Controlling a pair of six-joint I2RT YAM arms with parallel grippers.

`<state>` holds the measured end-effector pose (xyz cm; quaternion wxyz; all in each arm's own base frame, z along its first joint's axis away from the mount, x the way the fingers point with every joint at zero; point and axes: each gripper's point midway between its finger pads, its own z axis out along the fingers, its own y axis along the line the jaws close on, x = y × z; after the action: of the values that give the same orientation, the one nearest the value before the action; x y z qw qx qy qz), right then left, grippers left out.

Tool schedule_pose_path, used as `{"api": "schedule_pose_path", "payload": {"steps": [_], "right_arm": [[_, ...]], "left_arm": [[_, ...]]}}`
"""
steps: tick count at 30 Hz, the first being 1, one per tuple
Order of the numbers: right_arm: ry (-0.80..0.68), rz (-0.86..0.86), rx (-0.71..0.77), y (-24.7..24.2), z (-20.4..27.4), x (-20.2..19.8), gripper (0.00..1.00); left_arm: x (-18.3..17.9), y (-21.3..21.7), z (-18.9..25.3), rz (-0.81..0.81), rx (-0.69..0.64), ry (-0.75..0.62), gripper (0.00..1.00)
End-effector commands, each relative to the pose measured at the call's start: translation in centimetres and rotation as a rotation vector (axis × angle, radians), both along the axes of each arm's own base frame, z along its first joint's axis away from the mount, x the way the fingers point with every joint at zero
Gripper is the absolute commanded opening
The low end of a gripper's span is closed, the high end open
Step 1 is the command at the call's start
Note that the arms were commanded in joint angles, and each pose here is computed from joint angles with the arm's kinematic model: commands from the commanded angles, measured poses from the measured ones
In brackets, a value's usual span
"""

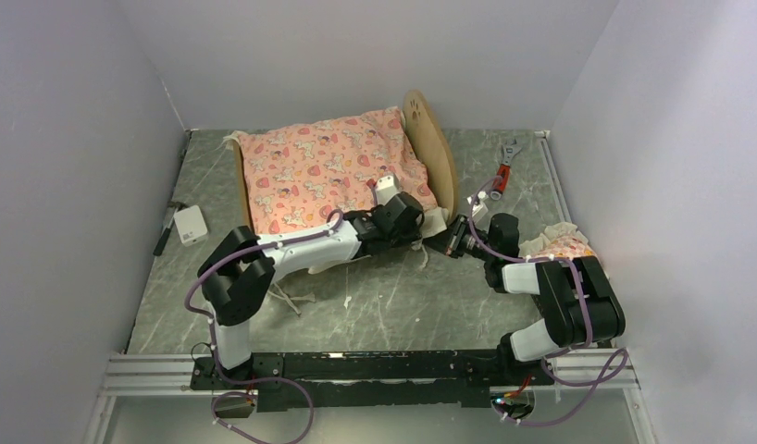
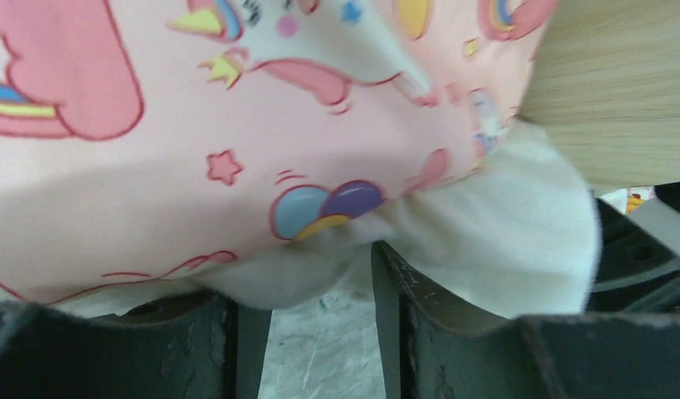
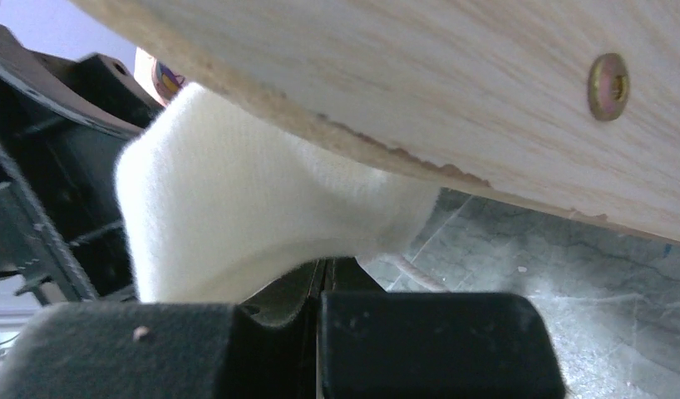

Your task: Set up the pet bed

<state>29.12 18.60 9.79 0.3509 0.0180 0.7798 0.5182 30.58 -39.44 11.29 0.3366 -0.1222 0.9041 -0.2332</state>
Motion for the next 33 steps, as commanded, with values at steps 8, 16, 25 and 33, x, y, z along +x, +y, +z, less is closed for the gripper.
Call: {"api": "schedule_pose_path", "payload": {"steps": [8,16,25,33], "right_arm": [[-0.034,0.036,0.020,0.5,0.6,-0.2,0.00],[-0.035,0.034,0.015,0.5,0.6,-0.1,0.00],[-0.036,0.036,0.016,0.5,0.7,-0.1,0.00],[-0.035,0.035,0.017,0.5,0.8,0.0,0.00]], "left_arm": [[3.0,0.6,3.6,0.049,0.119,-0.206,0.50],[0.8,0.8,6.9,0.000,0.179,-0.288,0.68],[-3.4,1.2,8.1,-0.163,0.165,-0.281,0.50],[-5.1,0.7,3.5,-0.415,0.285,-0.285,0.43]]}}
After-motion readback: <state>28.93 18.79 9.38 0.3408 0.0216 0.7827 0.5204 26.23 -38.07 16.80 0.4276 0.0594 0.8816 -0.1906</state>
